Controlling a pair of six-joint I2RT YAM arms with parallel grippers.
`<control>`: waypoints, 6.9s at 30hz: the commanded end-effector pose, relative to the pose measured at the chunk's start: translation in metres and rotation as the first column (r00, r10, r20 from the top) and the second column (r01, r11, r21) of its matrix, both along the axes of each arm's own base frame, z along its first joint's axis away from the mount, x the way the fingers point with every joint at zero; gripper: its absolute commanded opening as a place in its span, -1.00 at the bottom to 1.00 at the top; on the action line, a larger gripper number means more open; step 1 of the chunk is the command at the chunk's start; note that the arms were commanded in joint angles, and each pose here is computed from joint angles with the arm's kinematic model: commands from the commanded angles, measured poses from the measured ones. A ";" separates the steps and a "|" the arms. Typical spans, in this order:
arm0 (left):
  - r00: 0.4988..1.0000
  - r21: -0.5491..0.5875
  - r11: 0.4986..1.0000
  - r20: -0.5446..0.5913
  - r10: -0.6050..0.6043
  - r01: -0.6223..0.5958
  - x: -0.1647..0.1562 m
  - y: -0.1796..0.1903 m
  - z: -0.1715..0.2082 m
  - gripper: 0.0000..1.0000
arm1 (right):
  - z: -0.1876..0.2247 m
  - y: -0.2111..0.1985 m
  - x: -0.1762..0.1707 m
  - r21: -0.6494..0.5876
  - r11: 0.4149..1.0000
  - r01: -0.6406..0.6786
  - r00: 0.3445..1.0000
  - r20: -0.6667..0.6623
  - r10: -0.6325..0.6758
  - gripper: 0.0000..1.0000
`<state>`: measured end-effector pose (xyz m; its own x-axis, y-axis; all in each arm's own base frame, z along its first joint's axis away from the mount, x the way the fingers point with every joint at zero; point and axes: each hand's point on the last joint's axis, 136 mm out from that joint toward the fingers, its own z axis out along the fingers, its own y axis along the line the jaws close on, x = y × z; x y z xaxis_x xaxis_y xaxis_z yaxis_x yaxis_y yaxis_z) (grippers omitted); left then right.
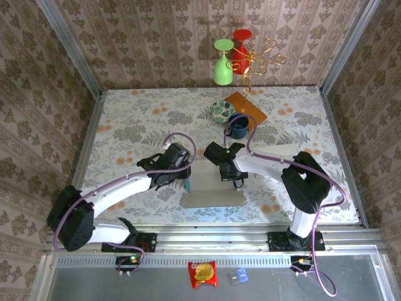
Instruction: Fold the paper box
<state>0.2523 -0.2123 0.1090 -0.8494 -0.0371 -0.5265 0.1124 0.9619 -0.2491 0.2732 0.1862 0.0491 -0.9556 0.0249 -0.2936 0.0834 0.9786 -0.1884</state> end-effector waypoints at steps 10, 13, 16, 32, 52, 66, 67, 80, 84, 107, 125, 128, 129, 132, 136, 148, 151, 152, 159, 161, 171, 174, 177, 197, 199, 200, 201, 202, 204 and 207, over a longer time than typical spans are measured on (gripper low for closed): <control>0.990 -0.201 0.971 0.023 0.139 -0.132 0.027 0.039 0.079 -0.13 | -0.007 -0.024 -0.025 0.147 0.893 0.425 0.894 -0.222 -0.389 -1.00; 0.987 -0.203 0.966 -0.012 0.159 -0.158 0.022 0.055 0.073 -0.18 | -0.010 -0.021 -0.029 0.238 0.779 0.580 0.807 -0.298 -0.510 -1.00; 0.984 -0.204 0.963 -0.071 0.163 -0.174 0.010 0.065 0.058 -0.22 | -0.012 -0.010 -0.030 0.319 0.609 0.727 0.686 -0.385 -0.617 -1.00; 0.974 -0.385 0.918 -0.227 0.003 -0.092 -0.017 0.006 0.007 -0.34 | -0.018 0.070 -0.038 0.300 0.171 0.938 0.330 -0.631 -0.702 -0.89; 0.983 -0.371 0.927 -0.185 -0.019 -0.052 0.001 -0.010 0.022 -0.34 | 0.077 0.000 0.024 0.551 0.824 0.132 0.989 -0.021 -0.144 0.21; 0.974 -0.353 0.932 -0.226 -0.004 -0.079 0.001 -0.009 0.011 -0.34 | 0.013 0.019 0.043 0.582 0.813 0.014 0.993 -0.100 0.055 0.17; 0.973 -0.351 0.933 -0.232 -0.002 -0.082 0.001 -0.009 0.010 -0.34 | 0.008 0.021 0.040 0.583 0.812 0.027 0.991 -0.120 0.054 0.16; 0.959 -0.403 0.902 -0.281 0.036 -0.152 0.027 0.003 0.000 -0.36 | -0.001 0.058 0.018 0.657 0.740 0.141 0.987 -0.151 -0.053 0.00; 0.956 -0.412 0.899 -0.290 0.029 -0.152 0.043 0.004 0.000 -0.36 | -0.001 0.066 0.004 0.670 0.714 0.204 0.978 -0.175 -0.116 -0.03; 0.931 -0.490 0.866 -0.264 -0.252 0.095 0.107 -0.049 0.009 -0.47 | 0.013 0.152 -0.024 0.759 0.306 0.575 0.784 -0.405 -0.470 -0.02; 0.944 -0.335 0.922 -0.193 -0.267 0.192 0.141 -0.056 0.023 -0.34 | 0.067 0.085 -0.017 0.732 0.654 0.191 0.976 -0.075 -0.202 0.25; 0.954 -0.306 0.932 -0.164 -0.252 0.194 0.151 -0.052 0.032 -0.31 | 0.086 0.064 -0.002 0.682 0.729 -0.051 0.996 0.086 -0.010 0.18; 0.954 -0.304 0.932 -0.162 -0.254 0.197 0.153 -0.052 0.034 -0.31 | 0.091 0.057 0.004 0.657 0.744 -0.122 0.991 0.124 0.054 0.15; 0.947 -0.296 0.932 -0.177 -0.266 0.207 0.154 -0.052 0.034 -0.33 | 0.123 0.037 0.020 0.553 0.737 -0.388 0.921 0.269 0.283 0.13; 0.947 -0.269 0.940 -0.180 -0.264 0.211 0.154 -0.049 0.033 -0.36 | 0.135 0.019 0.048 0.419 0.682 -0.599 0.800 0.324 0.504 0.11; 0.950 -0.217 0.953 -0.180 -0.254 0.213 0.147 -0.035 0.044 -0.37 | 0.125 0.043 0.112 0.239 0.380 -0.894 0.447 0.404 0.798 0.10; 0.946 -0.221 0.950 -0.185 -0.265 0.222 0.144 -0.035 0.043 -0.38 | 0.118 0.053 0.124 0.264 0.360 -0.895 0.442 0.403 0.802 0.13; 0.946 -0.222 0.949 -0.185 -0.268 0.225 0.143 -0.035 0.042 -0.38 | 0.116 0.057 0.127 0.271 0.354 -0.895 0.439 0.407 0.801 0.13; 0.942 -0.233 0.944 -0.187 -0.280 0.235 0.143 -0.038 0.043 -0.41 | 0.103 0.071 0.149 0.292 0.343 -0.893 0.440 0.406 0.801 0.14; 0.940 -0.233 0.943 -0.188 -0.284 0.238 0.144 -0.039 0.043 -0.42 | 0.102 0.076 0.152 0.305 0.325 -0.895 0.432 0.410 0.803 0.12; 0.935 -0.227 0.940 -0.192 -0.297 0.253 0.149 -0.041 0.042 -0.43 | 0.094 0.089 0.159 0.332 0.299 -0.895 0.423 0.415 0.805 -0.13; 0.934 -0.225 0.941 -0.196 -0.298 0.253 0.150 -0.041 0.041 -0.43 | 0.093 0.090 0.158 0.335 0.295 -0.895 0.421 0.414 0.807 -0.27; 0.933 -0.224 0.941 -0.197 -0.300 0.255 0.151 -0.042 0.040 -0.43 | 0.094 0.090 0.158 0.334 0.297 -0.894 0.422 0.414 0.806 -0.48; 0.922 -0.229 0.932 -0.203 -0.329 0.282 0.148 -0.046 0.038 -0.46 | 0.086 0.093 0.161 0.330 0.313 -0.891 0.433 0.405 0.806 -0.24; 0.921 -0.228 0.931 -0.205 -0.331 0.284 0.148 -0.046 0.037 -0.46 | 0.084 0.094 0.161 0.335 0.304 -0.892 0.428 0.405 0.808 -0.24; 0.921 -0.230 0.931 -0.203 -0.332 0.285 0.148 -0.047 0.038 -0.46 | 0.083 0.094 0.161 0.336 0.303 -0.892 0.427 0.405 0.808 -0.23; 0.921 -0.230 0.930 -0.204 -0.333 0.286 0.148 -0.047 0.038 -0.47 | 0.083 0.095 0.161 0.338 0.298 -0.893 0.424 0.408 0.809 -0.23; 0.920 -0.229 0.930 -0.202 -0.336 0.289 0.148 -0.048 0.038 -0.47 | 0.083 0.096 0.161 0.340 0.294 -0.894 0.422 0.410 0.809 -0.22; 0.918 -0.228 0.928 -0.204 -0.341 0.294 0.148 -0.050 0.038 -0.47 | 0.083 0.098 0.161 0.343 0.286 -0.895 0.418 0.417 0.807 -0.22; 0.915 -0.223 0.928 -0.210 -0.344 0.298 0.148 -0.050 0.037 -0.47 | 0.084 0.101 0.162 0.353 0.278 -0.893 0.418 0.426 0.803 -0.31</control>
